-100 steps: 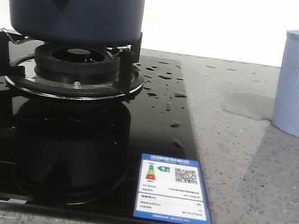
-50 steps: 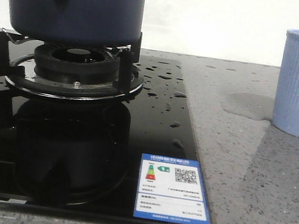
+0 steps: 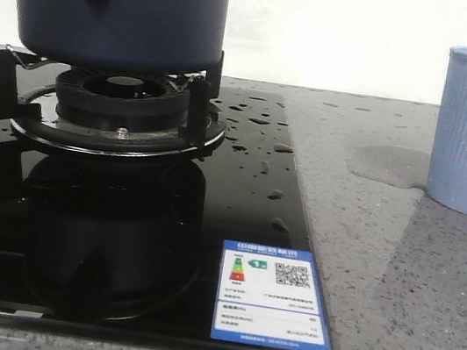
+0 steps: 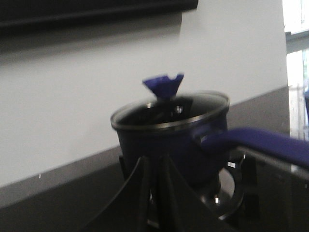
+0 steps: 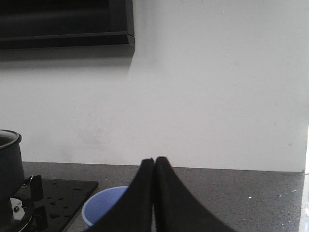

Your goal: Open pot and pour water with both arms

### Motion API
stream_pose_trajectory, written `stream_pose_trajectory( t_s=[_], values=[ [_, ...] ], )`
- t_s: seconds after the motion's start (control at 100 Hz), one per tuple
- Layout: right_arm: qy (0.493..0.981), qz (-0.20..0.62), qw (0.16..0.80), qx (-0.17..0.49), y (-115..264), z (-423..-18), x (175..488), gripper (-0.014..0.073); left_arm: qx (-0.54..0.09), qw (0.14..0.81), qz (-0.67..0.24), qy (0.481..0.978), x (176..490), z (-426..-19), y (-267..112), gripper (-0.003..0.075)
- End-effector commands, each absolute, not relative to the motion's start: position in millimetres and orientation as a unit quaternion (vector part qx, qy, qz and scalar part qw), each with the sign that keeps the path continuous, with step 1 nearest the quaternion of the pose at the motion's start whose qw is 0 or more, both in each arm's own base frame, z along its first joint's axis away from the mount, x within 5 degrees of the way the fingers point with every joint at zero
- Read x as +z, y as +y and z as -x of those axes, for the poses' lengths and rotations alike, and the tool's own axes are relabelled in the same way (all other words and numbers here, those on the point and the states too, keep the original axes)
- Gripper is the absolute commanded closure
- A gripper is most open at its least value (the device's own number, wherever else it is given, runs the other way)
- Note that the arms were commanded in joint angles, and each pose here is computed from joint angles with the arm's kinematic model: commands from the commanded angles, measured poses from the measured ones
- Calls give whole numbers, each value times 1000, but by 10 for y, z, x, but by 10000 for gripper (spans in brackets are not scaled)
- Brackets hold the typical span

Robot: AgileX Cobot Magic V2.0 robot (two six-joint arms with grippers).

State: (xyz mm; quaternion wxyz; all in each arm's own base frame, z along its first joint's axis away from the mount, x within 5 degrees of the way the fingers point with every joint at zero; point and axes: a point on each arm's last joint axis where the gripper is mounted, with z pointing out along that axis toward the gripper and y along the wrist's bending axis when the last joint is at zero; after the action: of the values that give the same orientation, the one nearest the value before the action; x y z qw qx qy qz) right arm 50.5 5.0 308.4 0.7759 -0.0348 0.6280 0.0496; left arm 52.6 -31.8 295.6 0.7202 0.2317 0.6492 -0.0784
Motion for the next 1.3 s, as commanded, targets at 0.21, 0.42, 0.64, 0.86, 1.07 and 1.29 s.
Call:
stream_pose_trajectory(
  t_s=[0.21,0.42,0.64,0.86,1.07,1.29],
  values=[
    [598,43,798,55,68,-479,3208,670,-55,690,-155,705,2505,-617,-197,740],
    [598,43,798,55,68,-479,3208,670,-76,716,-85,689,2085,-546,-131,740],
    [598,43,798,55,68,-479,3208,670,-56,670,-49,739,1879,-544,-94,740],
    [598,43,798,55,68,-479,3208,670,-65,629,-45,773,1784,-528,-107,740],
    [598,43,798,55,68,-479,3208,670,-72,628,-40,774,1783,-527,-112,740],
    [598,43,798,55,68,-479,3208,670,-72,628,-40,774,1783,-527,-112,740]
  ],
)
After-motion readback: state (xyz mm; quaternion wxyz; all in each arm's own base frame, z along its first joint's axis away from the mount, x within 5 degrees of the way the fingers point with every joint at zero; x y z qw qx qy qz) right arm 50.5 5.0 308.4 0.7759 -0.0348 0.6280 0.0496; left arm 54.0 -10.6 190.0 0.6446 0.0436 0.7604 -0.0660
